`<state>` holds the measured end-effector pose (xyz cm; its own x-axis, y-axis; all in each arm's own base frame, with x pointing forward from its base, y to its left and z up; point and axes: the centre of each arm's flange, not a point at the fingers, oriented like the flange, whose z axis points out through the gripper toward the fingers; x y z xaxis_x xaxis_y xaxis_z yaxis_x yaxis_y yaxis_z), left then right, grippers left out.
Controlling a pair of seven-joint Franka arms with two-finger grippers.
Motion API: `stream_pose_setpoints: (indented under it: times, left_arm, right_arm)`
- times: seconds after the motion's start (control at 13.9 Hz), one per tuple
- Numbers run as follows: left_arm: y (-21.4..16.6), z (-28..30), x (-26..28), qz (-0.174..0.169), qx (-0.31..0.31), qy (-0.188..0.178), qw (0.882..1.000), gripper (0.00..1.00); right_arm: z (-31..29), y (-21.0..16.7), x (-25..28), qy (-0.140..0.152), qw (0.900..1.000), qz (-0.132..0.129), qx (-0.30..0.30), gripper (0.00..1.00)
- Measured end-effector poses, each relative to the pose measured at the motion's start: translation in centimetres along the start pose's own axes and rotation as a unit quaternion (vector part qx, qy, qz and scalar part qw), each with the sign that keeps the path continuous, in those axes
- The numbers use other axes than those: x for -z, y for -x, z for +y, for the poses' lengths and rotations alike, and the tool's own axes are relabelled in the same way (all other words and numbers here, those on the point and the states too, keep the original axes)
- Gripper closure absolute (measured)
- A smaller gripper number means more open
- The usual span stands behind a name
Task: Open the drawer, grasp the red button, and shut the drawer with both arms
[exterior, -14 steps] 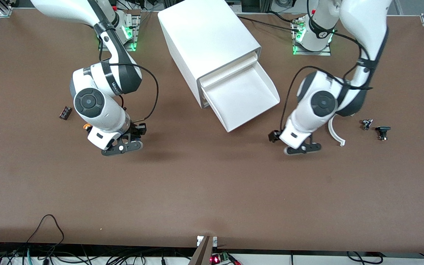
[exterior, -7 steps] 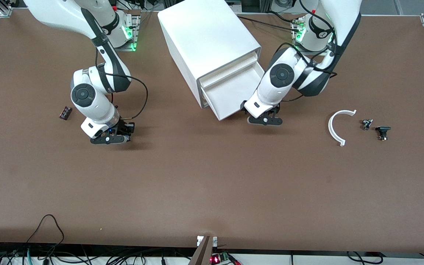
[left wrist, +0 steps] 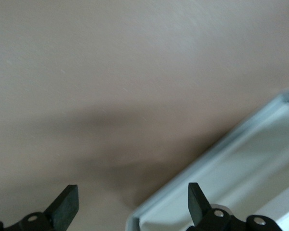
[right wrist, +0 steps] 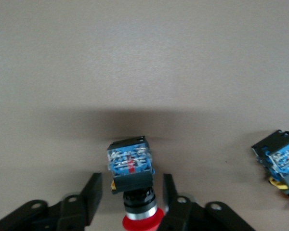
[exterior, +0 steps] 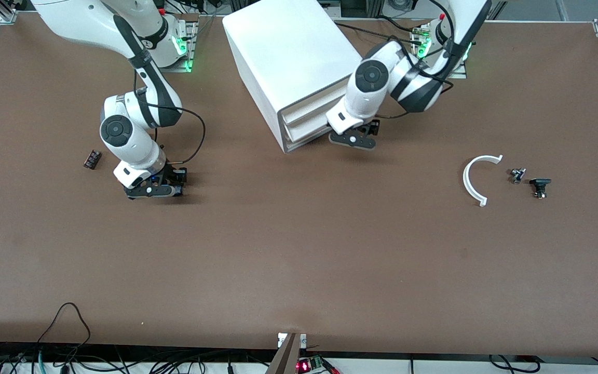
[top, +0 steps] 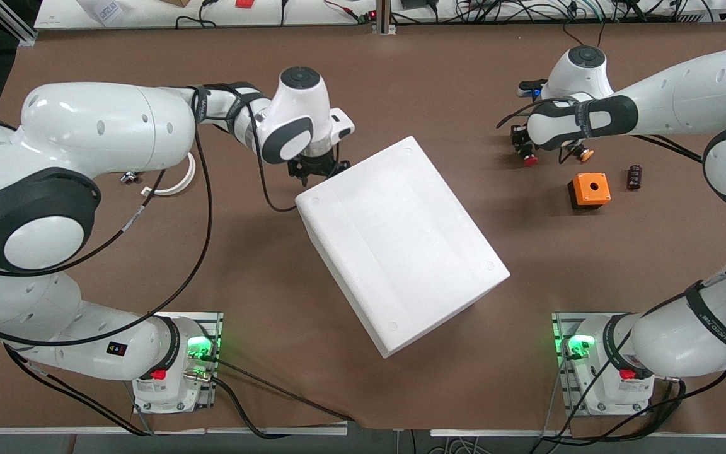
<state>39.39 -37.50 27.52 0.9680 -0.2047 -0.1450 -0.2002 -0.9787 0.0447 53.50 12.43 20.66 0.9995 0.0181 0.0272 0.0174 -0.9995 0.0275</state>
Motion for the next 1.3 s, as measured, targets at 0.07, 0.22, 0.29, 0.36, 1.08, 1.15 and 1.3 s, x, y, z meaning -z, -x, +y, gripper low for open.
stream_pose_setpoints:
  times: [0.07, 0.22, 0.29, 0.36, 1.08, 1.15, 1.3]
  left_arm:
    - [0.6, 0.7, 0.2, 0.001, -0.008, -0.001, 1.000, 0.00]
    - [0.9, 1.0, 0.6, 0.005, -0.012, -0.001, 1.000, 0.00]
    - [0.9, 0.8, 0.7, 0.008, -0.011, -0.001, 1.000, 0.00]
    - [0.6, 0.5, 1.1, 0.012, -0.007, 0.001, 1.000, 0.00]
    - [-9.7, -23.6, 17.6, 0.144, 0.043, -0.006, 0.989, 0.00]
    - [-9.4, -25.6, 19.9, 0.139, 0.023, -0.017, 0.990, 0.00]
    - [-8.0, -29.9, 24.8, 0.118, -0.009, -0.034, 0.992, 0.00]
  right_arm:
    - [0.1, -0.2, 0.5, -0.001, 1.000, 0.004, -0.017, 0.25]
    - [-0.3, -1.0, 2.7, 0.001, 0.999, 0.003, -0.039, 0.08]
    - [-0.5, -1.8, 4.5, 0.005, 0.999, -0.005, -0.041, 0.00]
    - [-0.6, -2.8, 6.8, 0.009, 0.999, -0.011, -0.043, 0.00]
    - [3.7, -9.7, 33.4, 0.020, 0.995, -0.001, -0.102, 0.00]
    - [5.5, -9.8, 34.1, 0.019, 0.993, 0.002, -0.116, 0.00]
    - [8.4, -9.3, 35.6, 0.020, 0.990, 0.003, -0.139, 0.00]
